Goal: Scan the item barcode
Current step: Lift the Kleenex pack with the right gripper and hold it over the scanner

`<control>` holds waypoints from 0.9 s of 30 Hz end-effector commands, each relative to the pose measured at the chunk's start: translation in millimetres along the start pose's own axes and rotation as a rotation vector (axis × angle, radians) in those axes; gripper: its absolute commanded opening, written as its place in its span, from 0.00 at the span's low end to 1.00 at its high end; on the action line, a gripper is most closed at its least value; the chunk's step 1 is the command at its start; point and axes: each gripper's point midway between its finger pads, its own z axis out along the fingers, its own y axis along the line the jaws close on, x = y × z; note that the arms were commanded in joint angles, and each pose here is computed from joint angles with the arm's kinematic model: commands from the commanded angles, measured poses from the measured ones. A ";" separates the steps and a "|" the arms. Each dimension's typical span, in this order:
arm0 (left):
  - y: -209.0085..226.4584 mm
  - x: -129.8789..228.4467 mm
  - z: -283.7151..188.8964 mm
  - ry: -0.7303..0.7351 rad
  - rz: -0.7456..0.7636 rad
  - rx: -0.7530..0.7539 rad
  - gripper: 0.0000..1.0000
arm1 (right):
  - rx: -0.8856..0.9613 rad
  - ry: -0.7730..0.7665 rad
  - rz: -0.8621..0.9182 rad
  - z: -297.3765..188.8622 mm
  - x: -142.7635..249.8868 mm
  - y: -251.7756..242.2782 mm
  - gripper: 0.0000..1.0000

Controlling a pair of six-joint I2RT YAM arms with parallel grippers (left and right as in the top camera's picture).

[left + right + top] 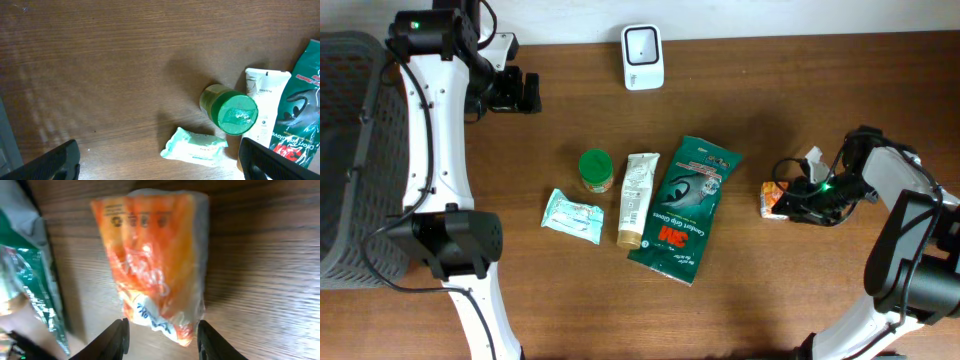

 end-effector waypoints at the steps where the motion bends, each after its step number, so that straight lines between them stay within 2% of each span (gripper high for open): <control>1: 1.1 -1.0 -9.2 -0.023 0.001 -0.007 0.99 | -0.040 -0.053 -0.002 -17.3 -11.8 12.2 0.42; 5: 1.1 -1.0 -9.2 -0.023 0.001 -0.007 0.99 | 0.046 -0.090 -0.012 -32.6 -13.1 6.5 0.40; 9: 1.1 -1.0 -9.2 -0.023 0.001 -0.007 0.99 | 0.047 -0.106 0.052 -10.4 -9.8 -1.6 0.31; 15: 1.1 -1.0 -9.2 -0.023 0.001 -0.007 0.99 | 0.036 -0.142 0.067 7.1 -12.3 -3.5 0.28; 18: 1.1 -1.0 -9.2 -0.023 0.001 -0.007 0.99 | 0.040 -0.138 0.069 13.3 -10.2 -1.7 0.18; 19: 1.1 -1.0 -9.2 -0.023 0.001 -0.007 0.99 | 0.039 -0.137 0.070 14.1 -9.4 -2.1 0.04; 20: 1.1 -1.0 -9.2 -0.023 0.001 -0.007 0.99 | 0.035 -0.137 0.069 13.9 -9.6 -1.3 0.04; 23: 1.1 -1.0 -9.2 -0.023 0.001 -0.007 0.99 | -0.068 -0.157 0.067 -1.2 -14.1 17.1 0.04; 27: 1.1 -1.0 -9.2 -0.023 0.001 -0.007 0.99 | -0.290 -0.247 -0.141 -61.8 -9.5 86.8 0.04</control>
